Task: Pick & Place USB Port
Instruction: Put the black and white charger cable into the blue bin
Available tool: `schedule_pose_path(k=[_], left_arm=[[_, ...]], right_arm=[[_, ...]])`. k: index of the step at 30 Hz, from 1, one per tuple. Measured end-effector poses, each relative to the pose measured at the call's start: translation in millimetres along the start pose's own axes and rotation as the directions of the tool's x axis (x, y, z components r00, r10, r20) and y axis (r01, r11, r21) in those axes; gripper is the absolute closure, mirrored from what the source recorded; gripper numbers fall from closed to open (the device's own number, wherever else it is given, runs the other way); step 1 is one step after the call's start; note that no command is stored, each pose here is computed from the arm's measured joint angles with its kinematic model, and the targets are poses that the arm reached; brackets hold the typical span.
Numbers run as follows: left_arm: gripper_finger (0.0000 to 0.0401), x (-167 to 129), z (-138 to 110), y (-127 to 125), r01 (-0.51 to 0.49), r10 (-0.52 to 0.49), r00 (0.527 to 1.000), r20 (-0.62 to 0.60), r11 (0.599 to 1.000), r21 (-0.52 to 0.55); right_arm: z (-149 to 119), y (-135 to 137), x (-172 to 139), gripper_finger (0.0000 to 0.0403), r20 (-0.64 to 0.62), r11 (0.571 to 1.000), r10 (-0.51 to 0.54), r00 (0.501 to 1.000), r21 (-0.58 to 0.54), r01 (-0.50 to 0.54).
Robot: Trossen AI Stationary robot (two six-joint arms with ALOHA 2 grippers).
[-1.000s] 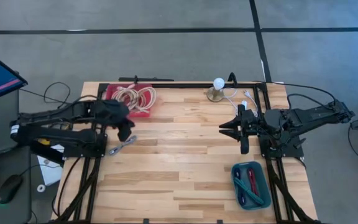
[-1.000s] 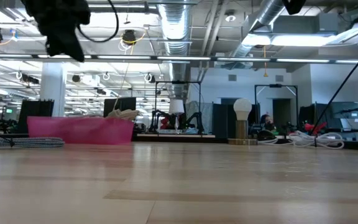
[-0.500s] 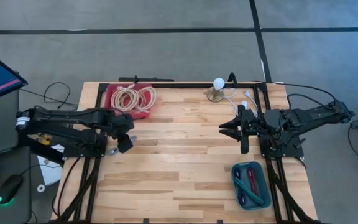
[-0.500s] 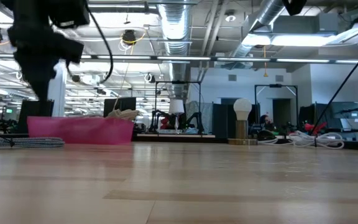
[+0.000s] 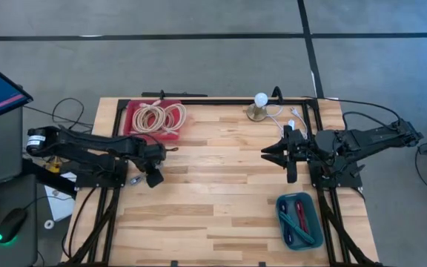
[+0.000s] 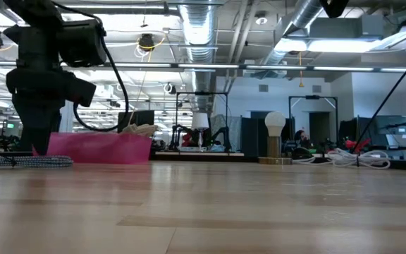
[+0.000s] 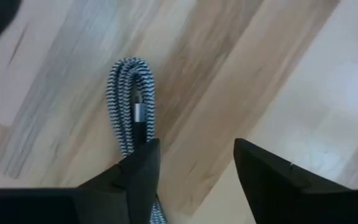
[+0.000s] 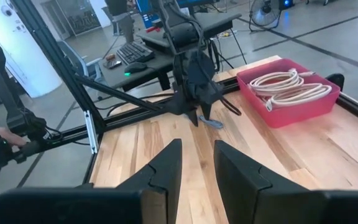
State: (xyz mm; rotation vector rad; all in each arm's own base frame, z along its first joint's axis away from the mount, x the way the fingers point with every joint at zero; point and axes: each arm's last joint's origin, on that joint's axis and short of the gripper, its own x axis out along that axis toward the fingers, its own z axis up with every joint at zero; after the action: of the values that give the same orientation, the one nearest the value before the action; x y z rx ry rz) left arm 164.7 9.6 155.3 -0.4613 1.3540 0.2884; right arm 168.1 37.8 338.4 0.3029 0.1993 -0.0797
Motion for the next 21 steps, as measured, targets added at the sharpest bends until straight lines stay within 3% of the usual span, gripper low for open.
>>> schedule_pose_path(k=[5, 12, 16, 21], left_arm=[[0.019, 6.2, -3.7, 4.3, -0.068, 0.068, 0.998, 0.009, 0.998, -0.007], [0.0193, 14.9, -12.5, 10.1, -0.114, 0.113, 0.994, -0.014, 0.986, -0.12], [0.0197, 15.2, -9.4, 5.3, 0.002, -0.004, 1.0, -0.011, 0.987, -0.16], [0.021, 10.9, 6.6, -5.0, 0.173, -0.155, 0.981, 0.113, 0.969, -0.173]], right_arm=[[0.0, 0.0, 0.0, 0.0316, 0.0, 1.0, 0.0, 1.0, 0.025, 0.0], [0.0, 0.0, 0.0, 0.0316, 0.0, 1.0, 0.0, 1.0, 0.026, 0.0], [0.0, 0.0, 0.0, 0.0316, 0.0, 1.0, 0.0, 1.0, 0.026, 0.0], [0.0, 0.0, 0.0, 0.0316, 0.0, 1.0, 0.0, 1.0, 0.019, 0.0]])
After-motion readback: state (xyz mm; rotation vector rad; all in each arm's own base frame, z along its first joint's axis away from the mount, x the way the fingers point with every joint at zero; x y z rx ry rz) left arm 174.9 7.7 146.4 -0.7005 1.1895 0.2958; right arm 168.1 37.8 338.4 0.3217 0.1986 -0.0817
